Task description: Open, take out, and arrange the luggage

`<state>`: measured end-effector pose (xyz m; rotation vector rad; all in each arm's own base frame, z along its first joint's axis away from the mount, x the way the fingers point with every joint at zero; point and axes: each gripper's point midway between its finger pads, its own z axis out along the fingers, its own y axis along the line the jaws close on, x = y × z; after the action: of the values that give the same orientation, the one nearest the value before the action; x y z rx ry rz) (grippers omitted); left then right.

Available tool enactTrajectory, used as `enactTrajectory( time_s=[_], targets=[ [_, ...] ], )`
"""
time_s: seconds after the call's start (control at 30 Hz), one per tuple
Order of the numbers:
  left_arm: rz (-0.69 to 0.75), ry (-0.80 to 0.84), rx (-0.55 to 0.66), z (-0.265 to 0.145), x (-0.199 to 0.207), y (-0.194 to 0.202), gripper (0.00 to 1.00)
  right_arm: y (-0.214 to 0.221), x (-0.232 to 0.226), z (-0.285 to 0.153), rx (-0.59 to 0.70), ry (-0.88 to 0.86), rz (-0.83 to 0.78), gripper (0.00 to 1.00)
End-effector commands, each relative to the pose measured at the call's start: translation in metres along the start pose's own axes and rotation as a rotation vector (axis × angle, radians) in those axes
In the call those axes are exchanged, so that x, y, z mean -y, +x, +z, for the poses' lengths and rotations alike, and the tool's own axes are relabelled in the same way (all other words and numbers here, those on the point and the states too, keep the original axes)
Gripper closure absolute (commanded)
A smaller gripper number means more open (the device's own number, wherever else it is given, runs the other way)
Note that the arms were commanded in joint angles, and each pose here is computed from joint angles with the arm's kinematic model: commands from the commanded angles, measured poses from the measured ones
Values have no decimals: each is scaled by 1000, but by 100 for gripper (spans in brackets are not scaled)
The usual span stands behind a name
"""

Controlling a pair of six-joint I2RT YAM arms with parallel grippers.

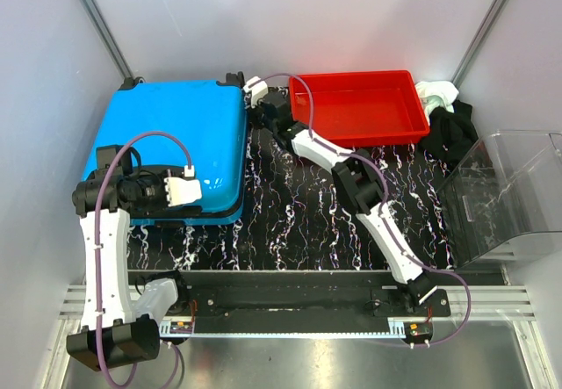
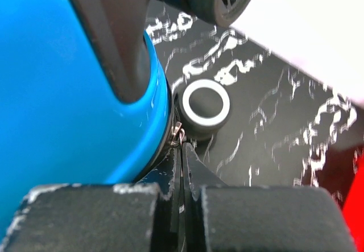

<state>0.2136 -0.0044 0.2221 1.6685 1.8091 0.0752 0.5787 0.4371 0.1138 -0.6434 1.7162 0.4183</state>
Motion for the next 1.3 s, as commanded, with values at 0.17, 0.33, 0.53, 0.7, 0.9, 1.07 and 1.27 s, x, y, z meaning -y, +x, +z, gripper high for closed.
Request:
enactTrajectory(
  time_s=[0.17,0.33,0.53,0.7,0.9,1.07,1.27],
  targets=[
    [-31,12,-22,-9,8,1,100,-90,46,14,361,23,-84,100],
    [-68,-25,-30,-5,-3,5,100,-98,18,4,459,-218,-91,100],
    [-463,-382,-159,-22,-63,36,25,-100,-6,-19,509,-376,-75,100],
    [-805,-563,-248,-40,-55,63,3,-85,-7,-22,482,-373,-62,100],
    [-1022,-716,-255,-58,-53,86,5,-88,-9,-27,489,-380,-41,100],
    [-1215,-817,-302,-67,-38,119,18,-90,-6,-25,459,-347,-30,100],
    [-1332,-943,-418,-78,-13,170,21,-84,-7,-22,397,-325,-25,100]
  ],
)
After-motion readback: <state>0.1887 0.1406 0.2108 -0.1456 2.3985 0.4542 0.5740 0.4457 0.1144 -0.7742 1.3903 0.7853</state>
